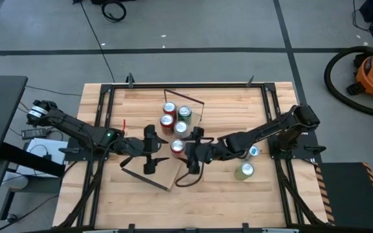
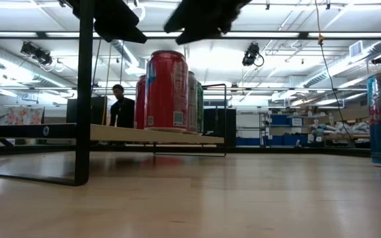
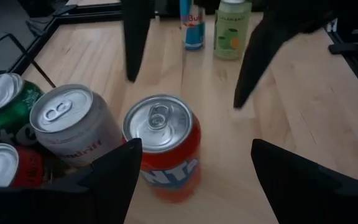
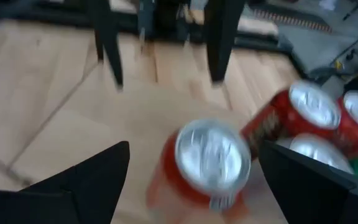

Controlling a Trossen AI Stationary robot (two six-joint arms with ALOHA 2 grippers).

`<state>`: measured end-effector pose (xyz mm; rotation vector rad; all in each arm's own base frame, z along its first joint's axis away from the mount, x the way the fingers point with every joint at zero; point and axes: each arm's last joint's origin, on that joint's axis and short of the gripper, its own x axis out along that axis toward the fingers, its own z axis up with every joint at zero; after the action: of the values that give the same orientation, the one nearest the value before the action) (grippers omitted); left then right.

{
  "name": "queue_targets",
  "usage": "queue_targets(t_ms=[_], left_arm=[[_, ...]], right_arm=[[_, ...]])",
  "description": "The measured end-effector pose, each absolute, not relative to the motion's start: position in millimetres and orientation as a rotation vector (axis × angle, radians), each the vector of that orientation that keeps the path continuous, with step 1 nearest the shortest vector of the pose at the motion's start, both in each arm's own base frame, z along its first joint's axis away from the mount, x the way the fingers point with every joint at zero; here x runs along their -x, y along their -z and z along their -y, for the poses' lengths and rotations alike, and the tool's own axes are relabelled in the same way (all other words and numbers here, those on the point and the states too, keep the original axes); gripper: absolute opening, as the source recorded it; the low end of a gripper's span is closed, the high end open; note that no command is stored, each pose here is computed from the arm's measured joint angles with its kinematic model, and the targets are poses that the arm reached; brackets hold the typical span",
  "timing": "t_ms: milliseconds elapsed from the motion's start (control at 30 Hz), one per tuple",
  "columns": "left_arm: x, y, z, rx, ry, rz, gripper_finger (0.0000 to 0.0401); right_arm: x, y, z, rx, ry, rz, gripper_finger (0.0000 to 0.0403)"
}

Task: Place canned beverage on shelf
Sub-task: Put the orange soda can on the shelf

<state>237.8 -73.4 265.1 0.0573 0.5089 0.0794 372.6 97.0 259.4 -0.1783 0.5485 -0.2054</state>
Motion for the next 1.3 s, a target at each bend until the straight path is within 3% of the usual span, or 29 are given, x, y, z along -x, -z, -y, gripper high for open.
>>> queue_targets(t_ms=[333,867,1300], left_arm=[[-237.4,-262.7,70.4,-0.059,-0.077,-0.537,0.0314],[-236.3,-272.4,64.2,0.022,-0.046,-0.623,0.0314],[-236.8,-280.3,61.9,-0.132,0.0,-0.631,0.0314]], right_arm=[[-358.0,-233.5,-105.2,0.046,0.133,-0.729,0.0366],[-371.0,-206.9,-81.7,-0.027,0.073,-0.584,0.0366],[-386.3,-199.7,-56.4,-0.029,0.069,-0.529,0.0366]])
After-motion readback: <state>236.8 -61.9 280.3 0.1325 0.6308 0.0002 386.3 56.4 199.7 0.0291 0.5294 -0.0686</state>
